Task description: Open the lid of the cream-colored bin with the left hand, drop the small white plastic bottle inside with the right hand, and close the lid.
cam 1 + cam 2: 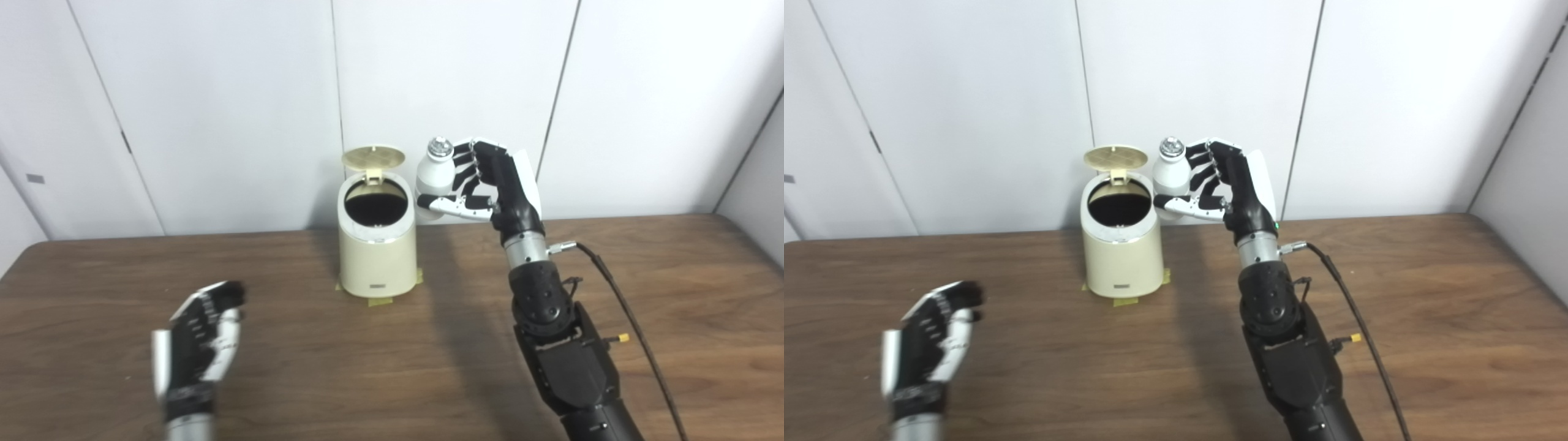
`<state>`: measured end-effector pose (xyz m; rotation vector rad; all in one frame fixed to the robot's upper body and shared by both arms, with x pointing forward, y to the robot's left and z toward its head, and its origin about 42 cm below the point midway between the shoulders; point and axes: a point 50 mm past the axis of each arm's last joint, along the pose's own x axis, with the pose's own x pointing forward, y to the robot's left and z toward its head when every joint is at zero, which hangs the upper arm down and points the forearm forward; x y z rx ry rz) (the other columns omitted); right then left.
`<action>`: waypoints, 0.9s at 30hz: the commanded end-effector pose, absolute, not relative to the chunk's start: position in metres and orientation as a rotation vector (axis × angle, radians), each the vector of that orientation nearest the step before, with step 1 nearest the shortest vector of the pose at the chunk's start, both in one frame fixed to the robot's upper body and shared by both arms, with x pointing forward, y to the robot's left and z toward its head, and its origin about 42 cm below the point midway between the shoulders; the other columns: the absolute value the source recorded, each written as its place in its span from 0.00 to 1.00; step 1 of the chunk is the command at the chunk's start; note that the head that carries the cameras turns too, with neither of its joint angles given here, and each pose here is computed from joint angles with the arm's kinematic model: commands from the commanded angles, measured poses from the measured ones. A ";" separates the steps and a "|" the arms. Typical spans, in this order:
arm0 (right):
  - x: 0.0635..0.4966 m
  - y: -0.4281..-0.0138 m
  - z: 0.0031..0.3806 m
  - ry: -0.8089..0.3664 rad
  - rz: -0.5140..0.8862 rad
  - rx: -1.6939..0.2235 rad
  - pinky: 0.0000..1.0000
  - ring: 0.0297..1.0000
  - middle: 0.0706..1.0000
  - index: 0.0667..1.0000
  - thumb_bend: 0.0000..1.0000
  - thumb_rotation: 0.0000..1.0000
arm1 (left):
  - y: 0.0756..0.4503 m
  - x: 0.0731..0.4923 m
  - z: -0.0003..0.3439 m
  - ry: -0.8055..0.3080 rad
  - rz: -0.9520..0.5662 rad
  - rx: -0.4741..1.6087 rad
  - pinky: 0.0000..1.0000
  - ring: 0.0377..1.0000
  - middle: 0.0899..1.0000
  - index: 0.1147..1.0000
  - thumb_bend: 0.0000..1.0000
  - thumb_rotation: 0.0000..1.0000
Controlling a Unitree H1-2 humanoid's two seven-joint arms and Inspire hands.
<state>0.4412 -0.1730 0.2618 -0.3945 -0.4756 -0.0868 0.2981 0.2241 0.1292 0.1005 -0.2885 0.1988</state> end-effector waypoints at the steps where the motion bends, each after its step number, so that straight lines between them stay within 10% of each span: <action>1: 0.448 -0.160 0.295 -0.608 -0.053 -0.365 0.27 0.37 0.42 0.49 0.52 0.00 | 0.219 0.289 0.109 -0.241 0.200 0.127 0.62 0.66 0.63 0.61 0.12 0.37; 27: 0.481 -0.106 0.279 -0.697 0.107 -0.297 0.35 0.41 0.43 0.48 0.52 0.00 | 0.199 0.288 0.106 -0.250 0.191 0.151 0.60 0.66 0.64 0.62 0.10 0.44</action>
